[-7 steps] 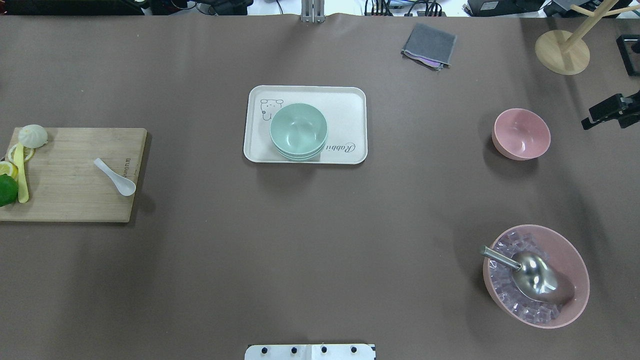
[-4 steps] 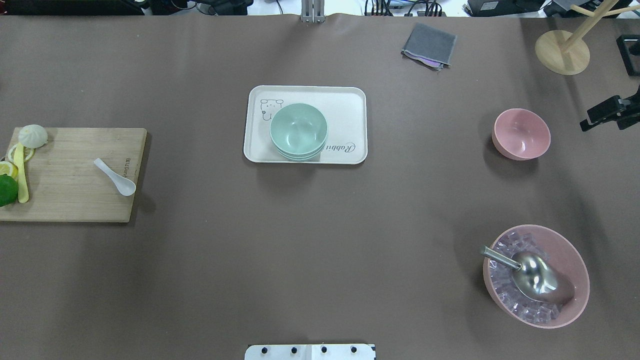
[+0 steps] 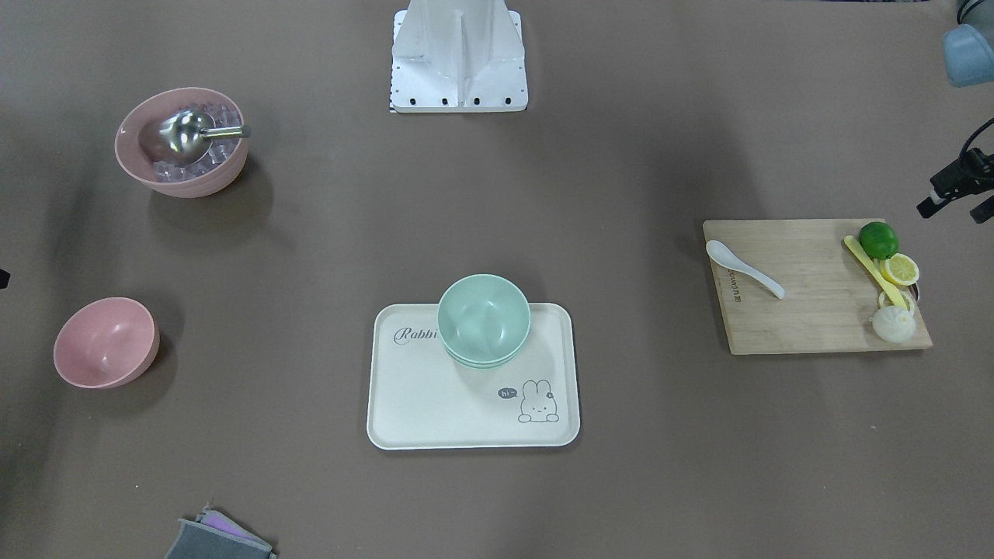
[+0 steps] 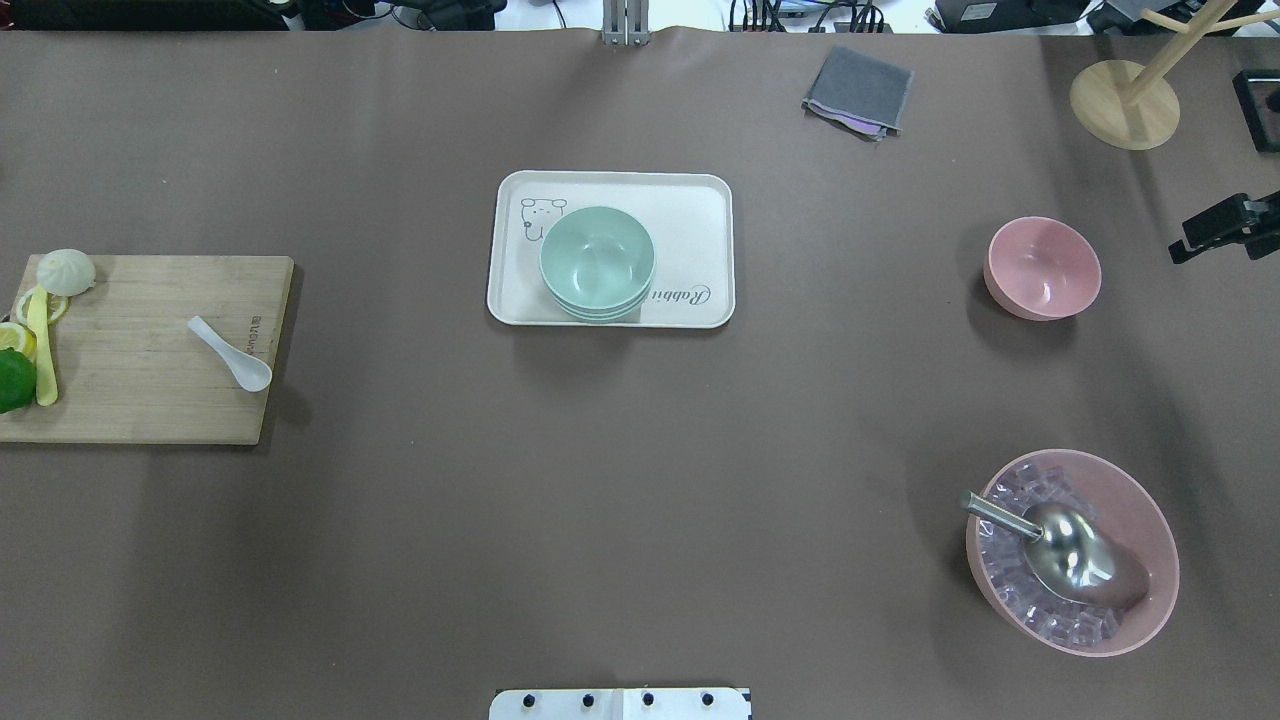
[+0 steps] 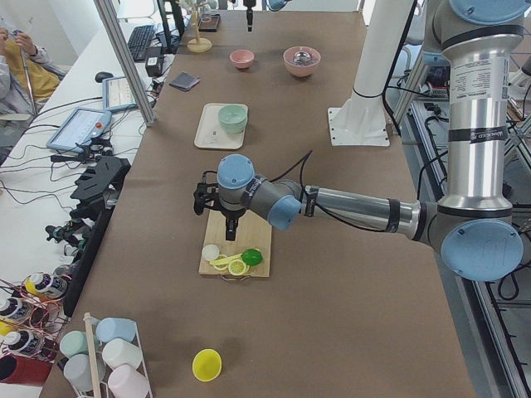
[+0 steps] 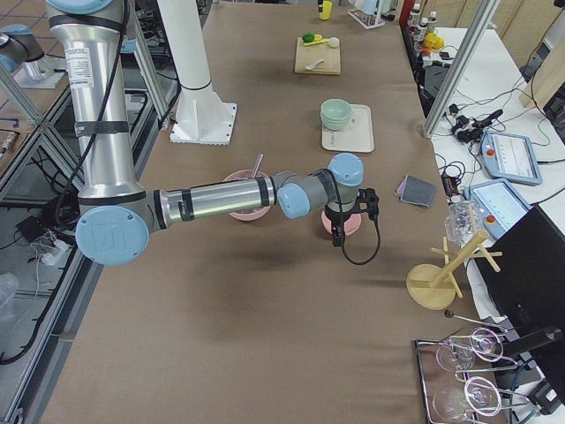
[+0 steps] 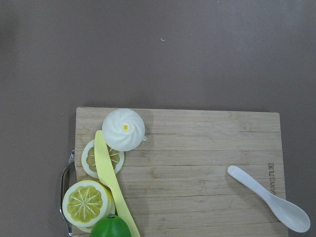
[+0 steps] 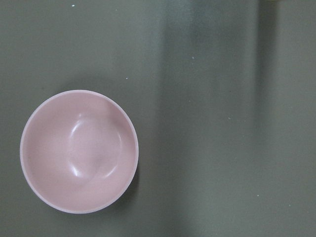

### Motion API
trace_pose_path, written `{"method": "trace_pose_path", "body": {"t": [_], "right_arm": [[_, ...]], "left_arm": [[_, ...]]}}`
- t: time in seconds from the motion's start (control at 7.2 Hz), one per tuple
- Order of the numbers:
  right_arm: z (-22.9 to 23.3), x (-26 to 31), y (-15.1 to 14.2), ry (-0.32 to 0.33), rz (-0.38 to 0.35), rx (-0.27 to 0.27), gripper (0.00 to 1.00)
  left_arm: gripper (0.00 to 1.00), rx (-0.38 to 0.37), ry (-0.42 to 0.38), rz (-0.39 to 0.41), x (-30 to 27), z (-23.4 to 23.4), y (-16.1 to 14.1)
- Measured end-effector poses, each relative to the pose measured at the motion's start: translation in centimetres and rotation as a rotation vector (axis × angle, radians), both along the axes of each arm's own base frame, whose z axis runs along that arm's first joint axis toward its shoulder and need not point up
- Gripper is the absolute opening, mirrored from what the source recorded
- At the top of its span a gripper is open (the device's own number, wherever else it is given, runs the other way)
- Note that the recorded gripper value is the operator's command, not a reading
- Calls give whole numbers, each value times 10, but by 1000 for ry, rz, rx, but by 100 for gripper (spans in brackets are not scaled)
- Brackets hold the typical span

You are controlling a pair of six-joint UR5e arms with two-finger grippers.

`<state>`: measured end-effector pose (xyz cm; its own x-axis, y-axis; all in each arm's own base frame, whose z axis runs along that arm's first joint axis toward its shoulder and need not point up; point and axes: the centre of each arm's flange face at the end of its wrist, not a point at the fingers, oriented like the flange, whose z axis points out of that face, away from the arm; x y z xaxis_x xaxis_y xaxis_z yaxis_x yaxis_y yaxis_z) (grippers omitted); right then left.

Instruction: Stack pink bowl on green and place spoon

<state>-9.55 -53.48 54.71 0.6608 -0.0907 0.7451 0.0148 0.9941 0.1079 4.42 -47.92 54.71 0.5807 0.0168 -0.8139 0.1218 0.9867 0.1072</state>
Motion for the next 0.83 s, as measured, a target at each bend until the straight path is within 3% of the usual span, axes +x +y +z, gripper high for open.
{"method": "trace_pose_path", "body": {"t": [0.42, 0.83], "right_arm": [[3, 17, 0, 25, 32, 10, 100], [11, 27, 5, 48, 56, 0, 100]], "left_arm": [[98, 31, -84, 8, -3, 19, 9], [98, 26, -85, 5, -3, 21, 15]]}}
